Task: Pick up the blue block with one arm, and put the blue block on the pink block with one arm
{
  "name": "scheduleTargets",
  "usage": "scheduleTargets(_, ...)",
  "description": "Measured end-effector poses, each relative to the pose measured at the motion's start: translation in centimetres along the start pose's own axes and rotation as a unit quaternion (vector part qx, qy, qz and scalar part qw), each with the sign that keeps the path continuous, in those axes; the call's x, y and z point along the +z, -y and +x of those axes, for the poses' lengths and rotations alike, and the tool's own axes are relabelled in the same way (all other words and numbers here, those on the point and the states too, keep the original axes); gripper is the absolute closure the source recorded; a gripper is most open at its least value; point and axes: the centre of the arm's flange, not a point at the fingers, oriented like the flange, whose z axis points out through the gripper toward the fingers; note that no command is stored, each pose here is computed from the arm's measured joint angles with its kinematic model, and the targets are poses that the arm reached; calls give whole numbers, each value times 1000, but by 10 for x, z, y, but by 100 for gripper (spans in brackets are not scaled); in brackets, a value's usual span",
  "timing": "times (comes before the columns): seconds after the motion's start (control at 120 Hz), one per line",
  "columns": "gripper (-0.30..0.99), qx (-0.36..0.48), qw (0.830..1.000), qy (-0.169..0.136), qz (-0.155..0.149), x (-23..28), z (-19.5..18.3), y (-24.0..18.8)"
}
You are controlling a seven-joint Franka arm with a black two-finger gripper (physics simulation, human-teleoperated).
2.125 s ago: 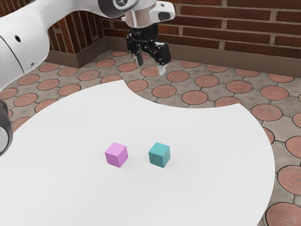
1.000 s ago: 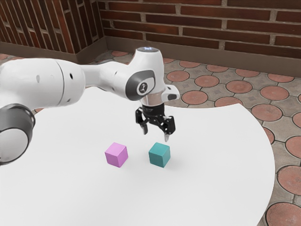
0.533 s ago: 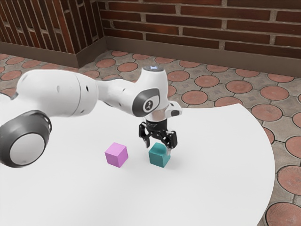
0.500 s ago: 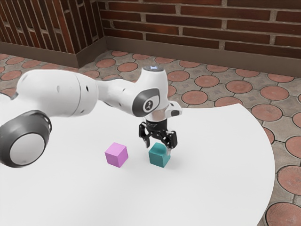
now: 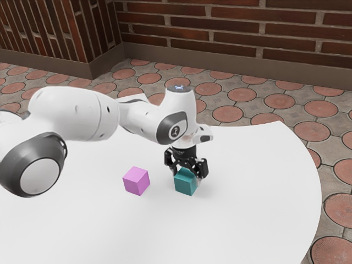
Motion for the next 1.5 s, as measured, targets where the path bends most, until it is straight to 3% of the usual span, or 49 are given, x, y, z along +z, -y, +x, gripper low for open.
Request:
scheduleTargets(0.367,2,17,1000,-4,1,13,0,2)
scheduleTargets(0.658,24,24,1000,-8,1,12,1,5)
scheduleTargets(0.875,30,29,1000,-8,3,12,1,5)
scheduleTargets(1.258,33,36,999,-20,4,-6,1,1)
scheduleTargets(1.5,33,34,999,-37,-2,-47,-9,5)
